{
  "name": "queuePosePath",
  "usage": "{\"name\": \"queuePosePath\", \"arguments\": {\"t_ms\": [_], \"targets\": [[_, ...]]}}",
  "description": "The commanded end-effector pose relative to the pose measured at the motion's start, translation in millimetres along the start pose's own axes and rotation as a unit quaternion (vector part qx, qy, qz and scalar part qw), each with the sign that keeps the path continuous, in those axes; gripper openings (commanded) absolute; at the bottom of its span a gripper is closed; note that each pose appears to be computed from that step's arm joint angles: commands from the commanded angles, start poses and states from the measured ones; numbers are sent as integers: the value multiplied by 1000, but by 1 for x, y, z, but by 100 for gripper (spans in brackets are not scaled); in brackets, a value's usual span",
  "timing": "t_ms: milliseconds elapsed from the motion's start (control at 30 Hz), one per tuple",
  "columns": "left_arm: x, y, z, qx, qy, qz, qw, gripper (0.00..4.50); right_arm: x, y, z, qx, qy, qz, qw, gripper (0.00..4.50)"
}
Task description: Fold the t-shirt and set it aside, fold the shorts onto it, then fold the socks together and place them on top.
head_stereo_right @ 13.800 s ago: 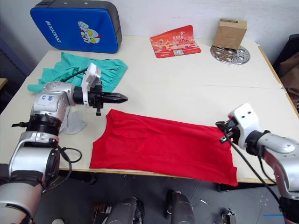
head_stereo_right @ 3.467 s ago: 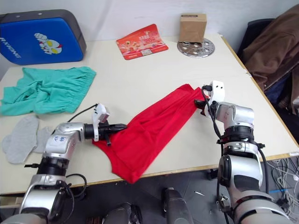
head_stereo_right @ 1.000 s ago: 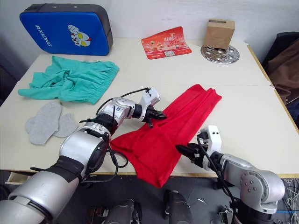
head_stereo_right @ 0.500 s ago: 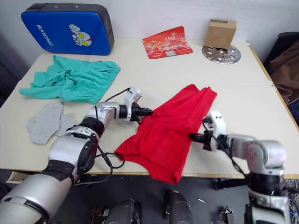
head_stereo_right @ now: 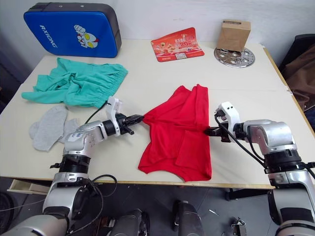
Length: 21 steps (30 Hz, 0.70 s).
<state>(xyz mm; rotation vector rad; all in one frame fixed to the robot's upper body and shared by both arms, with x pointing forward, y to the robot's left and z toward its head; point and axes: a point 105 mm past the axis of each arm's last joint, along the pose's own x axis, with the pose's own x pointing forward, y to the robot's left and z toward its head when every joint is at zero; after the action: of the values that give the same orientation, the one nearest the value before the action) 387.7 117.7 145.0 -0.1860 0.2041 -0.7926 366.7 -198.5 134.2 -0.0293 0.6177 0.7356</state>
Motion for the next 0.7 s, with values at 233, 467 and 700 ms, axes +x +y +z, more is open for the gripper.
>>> {"name": "queuePosePath", "arguments": {"t_ms": [233,467,700], "targets": [[-8,-20,7,-11,-21,-7,1000,0,-3,12,2,-69,4,39,997,3],[16,-26,1,5,15,-46,999,0,-3,13,-19,-67,20,29,997,3],[20,-20,10,28,20,-68,997,59,-30,20,-15,-65,-20,15,998,168]]}}
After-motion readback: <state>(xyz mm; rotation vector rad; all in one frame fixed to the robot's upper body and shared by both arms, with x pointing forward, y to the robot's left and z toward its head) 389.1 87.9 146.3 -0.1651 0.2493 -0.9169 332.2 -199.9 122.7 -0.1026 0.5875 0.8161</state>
